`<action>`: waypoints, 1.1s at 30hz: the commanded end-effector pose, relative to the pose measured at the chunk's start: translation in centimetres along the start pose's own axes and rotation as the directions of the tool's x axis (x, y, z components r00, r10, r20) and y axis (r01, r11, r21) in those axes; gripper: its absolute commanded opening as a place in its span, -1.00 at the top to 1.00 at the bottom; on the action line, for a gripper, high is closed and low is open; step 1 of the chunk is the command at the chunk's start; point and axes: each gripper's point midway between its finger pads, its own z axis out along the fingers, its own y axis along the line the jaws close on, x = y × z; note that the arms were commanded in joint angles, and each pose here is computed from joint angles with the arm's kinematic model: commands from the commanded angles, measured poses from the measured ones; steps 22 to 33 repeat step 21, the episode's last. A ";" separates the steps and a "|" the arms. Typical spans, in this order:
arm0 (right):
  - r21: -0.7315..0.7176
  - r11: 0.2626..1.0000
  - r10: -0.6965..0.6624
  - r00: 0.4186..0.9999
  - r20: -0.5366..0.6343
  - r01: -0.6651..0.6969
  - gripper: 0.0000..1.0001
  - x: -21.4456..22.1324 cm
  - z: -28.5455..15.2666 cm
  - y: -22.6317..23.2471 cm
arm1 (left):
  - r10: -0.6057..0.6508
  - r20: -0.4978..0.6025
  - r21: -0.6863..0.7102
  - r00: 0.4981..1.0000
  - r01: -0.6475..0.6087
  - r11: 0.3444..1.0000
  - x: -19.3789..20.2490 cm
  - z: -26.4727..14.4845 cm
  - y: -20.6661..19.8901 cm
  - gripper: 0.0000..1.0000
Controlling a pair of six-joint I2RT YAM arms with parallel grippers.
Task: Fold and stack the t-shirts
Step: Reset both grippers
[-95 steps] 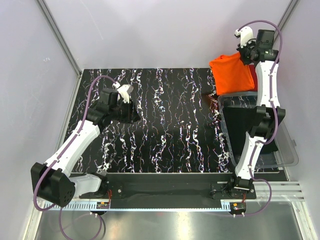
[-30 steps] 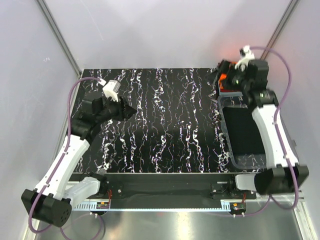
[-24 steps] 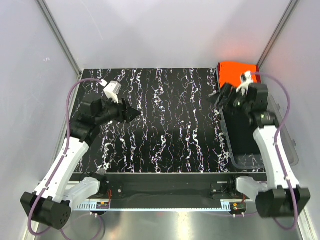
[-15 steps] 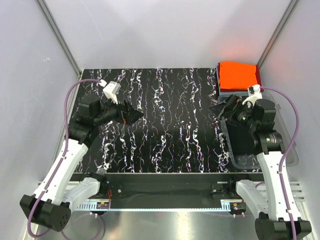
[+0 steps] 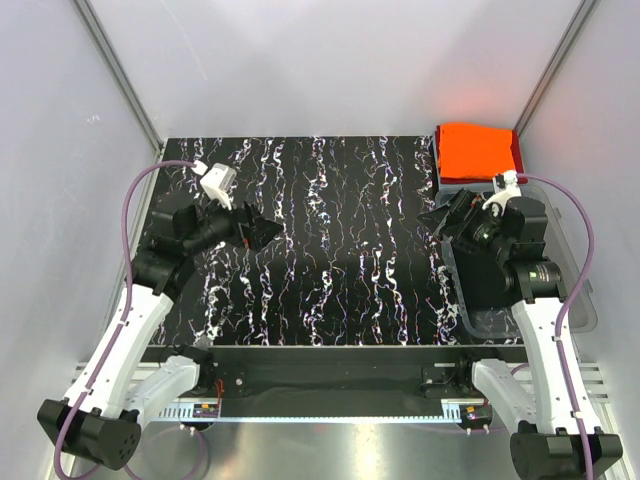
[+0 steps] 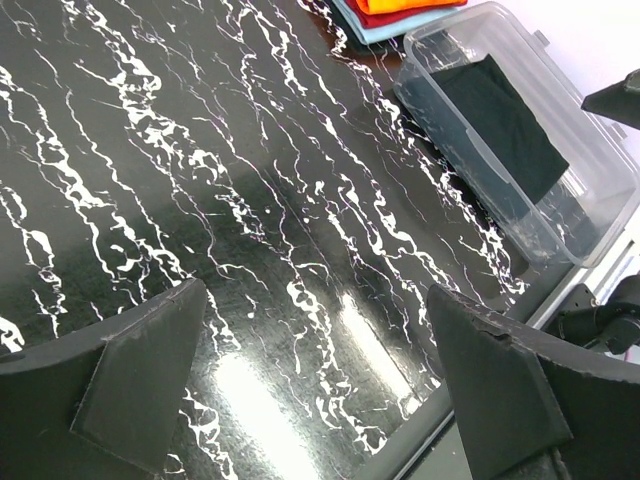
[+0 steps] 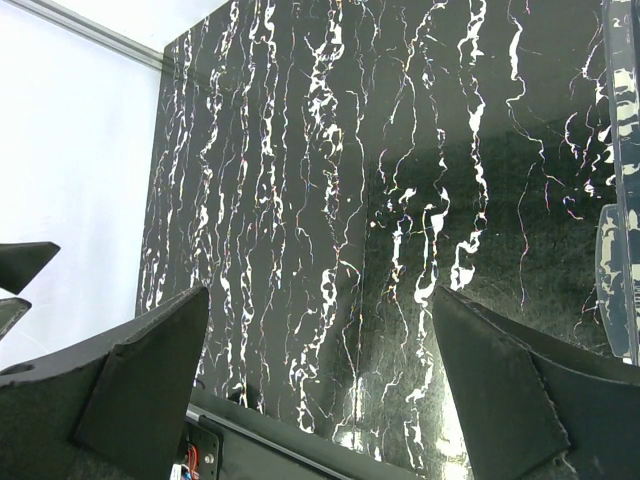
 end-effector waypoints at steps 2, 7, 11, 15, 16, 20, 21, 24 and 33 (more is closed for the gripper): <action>-0.012 1.000 -0.014 0.999 0.033 0.015 -0.99 -0.7 0.0 0.3 | 0.050 0.074 -0.020 0.996 -0.049 0.999 -1.8 -0.4 0.1 -0.98; -0.003 1.000 -0.011 1.000 0.020 0.011 -0.99 -0.1 0.3 -0.2 | 0.052 0.078 -0.023 0.996 -0.050 0.998 -1.9 -0.5 0.1 -0.98; -0.003 1.000 -0.008 1.000 0.015 0.008 -0.99 0.1 0.3 -0.3 | 0.057 0.085 -0.018 0.995 -0.056 0.998 -2.0 -0.7 -0.1 -0.98; -0.007 1.000 -0.018 1.000 0.021 0.018 -0.99 -0.1 0.2 -0.2 | 0.056 0.081 -0.013 0.995 -0.055 0.998 -1.9 -0.7 -0.1 -0.98; -0.010 1.000 -0.020 1.000 0.024 0.020 -0.99 -0.1 0.1 -0.1 | 0.056 0.082 -0.014 0.995 -0.055 0.998 -2.0 -0.7 -0.1 -0.98; -0.006 1.000 -0.019 1.000 0.016 0.020 -0.99 0.1 0.3 -0.3 | 0.059 0.086 -0.013 0.995 -0.058 0.998 -2.0 -0.7 -0.2 -0.98; -0.007 1.000 -0.019 1.000 0.014 0.019 -0.99 0.1 0.3 -0.3 | 0.056 0.084 -0.009 0.995 -0.056 0.998 -2.0 -0.7 -0.2 -0.98; -0.007 1.000 -0.019 1.000 0.014 0.019 -0.99 0.1 0.3 -0.3 | 0.056 0.084 -0.009 0.995 -0.056 0.998 -2.0 -0.7 -0.2 -0.98; -0.007 1.000 -0.019 1.000 0.014 0.019 -0.99 0.1 0.3 -0.3 | 0.056 0.084 -0.009 0.995 -0.056 0.998 -2.0 -0.7 -0.2 -0.98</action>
